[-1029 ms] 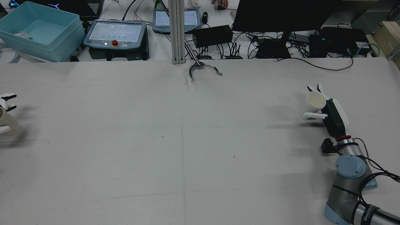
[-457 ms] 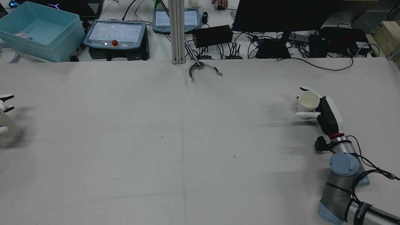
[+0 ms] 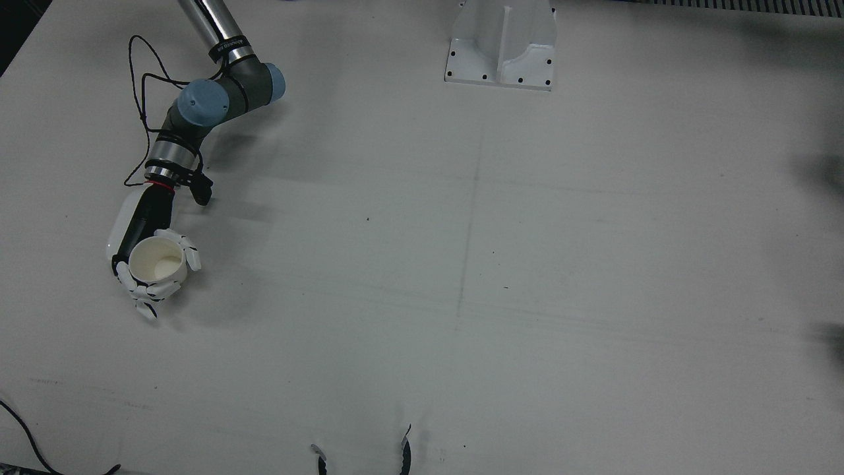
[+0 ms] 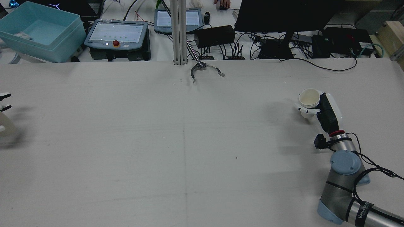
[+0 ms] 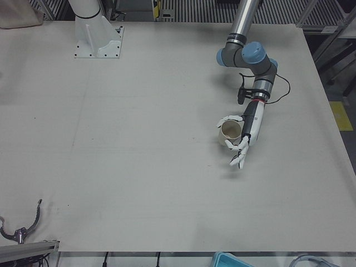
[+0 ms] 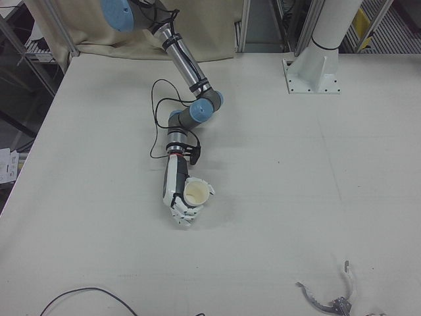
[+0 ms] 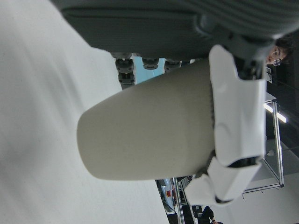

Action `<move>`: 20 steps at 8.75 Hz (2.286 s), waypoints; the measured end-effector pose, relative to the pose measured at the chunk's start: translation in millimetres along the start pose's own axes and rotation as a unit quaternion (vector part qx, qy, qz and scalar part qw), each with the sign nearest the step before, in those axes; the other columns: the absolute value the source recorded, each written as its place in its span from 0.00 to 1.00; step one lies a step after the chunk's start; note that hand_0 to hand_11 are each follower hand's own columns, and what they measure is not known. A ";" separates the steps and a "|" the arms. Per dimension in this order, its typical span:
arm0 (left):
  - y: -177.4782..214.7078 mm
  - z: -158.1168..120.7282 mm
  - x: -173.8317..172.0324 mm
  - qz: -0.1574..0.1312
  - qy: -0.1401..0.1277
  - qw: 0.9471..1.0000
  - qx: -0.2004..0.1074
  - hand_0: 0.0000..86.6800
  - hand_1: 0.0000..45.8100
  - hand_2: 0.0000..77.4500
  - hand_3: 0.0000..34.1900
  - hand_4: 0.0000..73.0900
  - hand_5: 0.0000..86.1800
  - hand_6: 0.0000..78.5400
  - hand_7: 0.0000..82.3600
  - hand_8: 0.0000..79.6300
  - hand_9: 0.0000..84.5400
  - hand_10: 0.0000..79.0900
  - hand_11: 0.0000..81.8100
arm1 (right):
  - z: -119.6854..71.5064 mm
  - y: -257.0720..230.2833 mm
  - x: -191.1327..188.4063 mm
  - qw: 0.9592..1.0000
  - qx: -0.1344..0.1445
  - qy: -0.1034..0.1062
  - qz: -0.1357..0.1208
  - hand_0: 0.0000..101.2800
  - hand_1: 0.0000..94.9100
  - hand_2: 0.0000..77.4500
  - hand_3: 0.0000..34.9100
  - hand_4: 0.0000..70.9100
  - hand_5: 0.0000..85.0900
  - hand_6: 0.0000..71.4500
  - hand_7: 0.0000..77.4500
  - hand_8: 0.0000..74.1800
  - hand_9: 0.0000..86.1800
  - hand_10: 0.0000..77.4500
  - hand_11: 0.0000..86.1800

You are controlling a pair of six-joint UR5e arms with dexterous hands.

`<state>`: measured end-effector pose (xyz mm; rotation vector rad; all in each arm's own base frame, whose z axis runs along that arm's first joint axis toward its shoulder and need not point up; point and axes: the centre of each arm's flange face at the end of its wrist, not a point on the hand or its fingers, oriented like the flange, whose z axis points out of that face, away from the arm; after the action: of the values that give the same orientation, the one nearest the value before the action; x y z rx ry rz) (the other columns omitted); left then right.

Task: Pour water
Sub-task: 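Lift both cups, bringing them toward the table center, then tilt the right hand's cup over the left hand's cup to pour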

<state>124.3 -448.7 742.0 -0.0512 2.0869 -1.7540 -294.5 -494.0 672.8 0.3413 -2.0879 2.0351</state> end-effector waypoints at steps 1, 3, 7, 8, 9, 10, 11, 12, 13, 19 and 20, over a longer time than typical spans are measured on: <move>8.2 5.0 0.9 -0.002 0.001 1.000 -0.006 0.73 0.44 0.43 0.01 0.34 0.68 0.05 0.29 0.02 0.05 0.11 0.20 | 7.2 29.4 -18.4 1.000 -0.007 -0.011 -0.012 0.54 0.20 0.41 0.00 0.34 0.59 0.69 0.73 0.68 0.63 0.20 0.30; 45.0 41.8 -1.7 -0.006 -0.001 0.999 -0.032 0.73 0.44 0.43 0.01 0.34 0.68 0.05 0.30 0.02 0.05 0.10 0.20 | 17.4 90.9 -68.1 0.999 -0.019 -0.036 -0.035 0.52 0.20 0.51 0.00 0.32 0.61 0.63 0.65 0.62 0.68 0.16 0.27; 214.2 174.6 -85.2 -0.027 -0.075 0.990 -0.117 0.74 0.44 0.44 0.00 0.34 0.68 0.03 0.30 0.02 0.06 0.11 0.21 | 25.7 145.0 -114.0 0.995 -0.054 -0.051 -0.069 0.53 0.20 0.52 0.00 0.32 0.61 0.60 0.65 0.62 0.68 0.19 0.27; 269.4 198.4 -114.0 -0.025 -0.092 0.985 -0.141 0.74 0.44 0.44 0.00 0.34 0.68 0.03 0.30 0.02 0.06 0.11 0.21 | 27.7 155.9 -122.2 0.994 -0.065 -0.053 -0.076 0.53 0.20 0.52 0.00 0.32 0.61 0.61 0.65 0.62 0.68 0.18 0.27; 319.9 216.2 -134.3 -0.019 -0.101 0.981 -0.163 0.74 0.44 0.44 0.01 0.34 0.68 0.06 0.30 0.02 0.06 0.10 0.21 | 28.4 164.7 -128.3 0.993 -0.073 -0.055 -0.080 0.53 0.20 0.52 0.00 0.32 0.61 0.61 0.65 0.62 0.68 0.18 0.27; 373.7 228.3 -159.3 -0.016 -0.114 0.976 -0.184 0.72 0.44 0.44 0.01 0.34 0.68 0.06 0.30 0.02 0.06 0.10 0.21 | 27.9 176.7 -134.7 0.991 -0.083 -0.059 -0.088 0.53 0.19 0.54 0.00 0.32 0.61 0.61 0.65 0.62 0.68 0.18 0.27; 419.4 233.4 -182.0 -0.014 -0.126 0.971 -0.201 0.72 0.44 0.44 0.01 0.34 0.68 0.06 0.30 0.02 0.06 0.10 0.21 | 27.8 195.9 -141.2 0.988 -0.097 -0.066 -0.102 0.53 0.19 0.54 0.00 0.32 0.61 0.61 0.65 0.62 0.68 0.18 0.27; 457.3 235.8 -197.1 -0.009 -0.133 0.967 -0.217 0.73 0.44 0.44 0.01 0.34 0.68 0.07 0.30 0.02 0.06 0.10 0.21 | 29.1 221.9 -146.9 0.983 -0.119 -0.070 -0.124 0.53 0.19 0.55 0.00 0.32 0.61 0.61 0.65 0.58 0.67 0.18 0.27; 487.5 233.2 -213.4 -0.004 -0.141 0.963 -0.230 0.73 0.44 0.44 0.01 0.34 0.68 0.07 0.30 0.02 0.06 0.10 0.21 | 30.5 257.8 -151.8 0.973 -0.152 -0.076 -0.155 0.53 0.19 0.55 0.00 0.32 0.61 0.61 0.63 0.59 0.66 0.18 0.27; 521.3 219.7 -247.7 -0.003 -0.162 0.956 -0.246 0.72 0.42 0.45 0.01 0.34 0.69 0.03 0.30 0.02 0.06 0.12 0.21 | -73.8 454.8 -91.9 0.871 -0.295 -0.132 -0.371 0.79 0.19 0.63 0.00 0.33 0.61 0.67 0.64 0.58 0.63 0.30 0.44; 522.6 219.7 -246.9 -0.003 -0.161 0.956 -0.247 0.72 0.42 0.45 0.01 0.34 0.69 0.05 0.30 0.02 0.06 0.12 0.21 | -88.1 463.0 -75.4 0.854 -0.303 -0.130 -0.402 0.77 0.19 0.63 0.00 0.34 0.61 0.67 0.61 0.58 0.63 0.30 0.44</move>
<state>544.1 -475.3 288.9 -0.4542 2.2119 -1.0941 -365.5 -394.0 211.5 1.1679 -2.0629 0.8411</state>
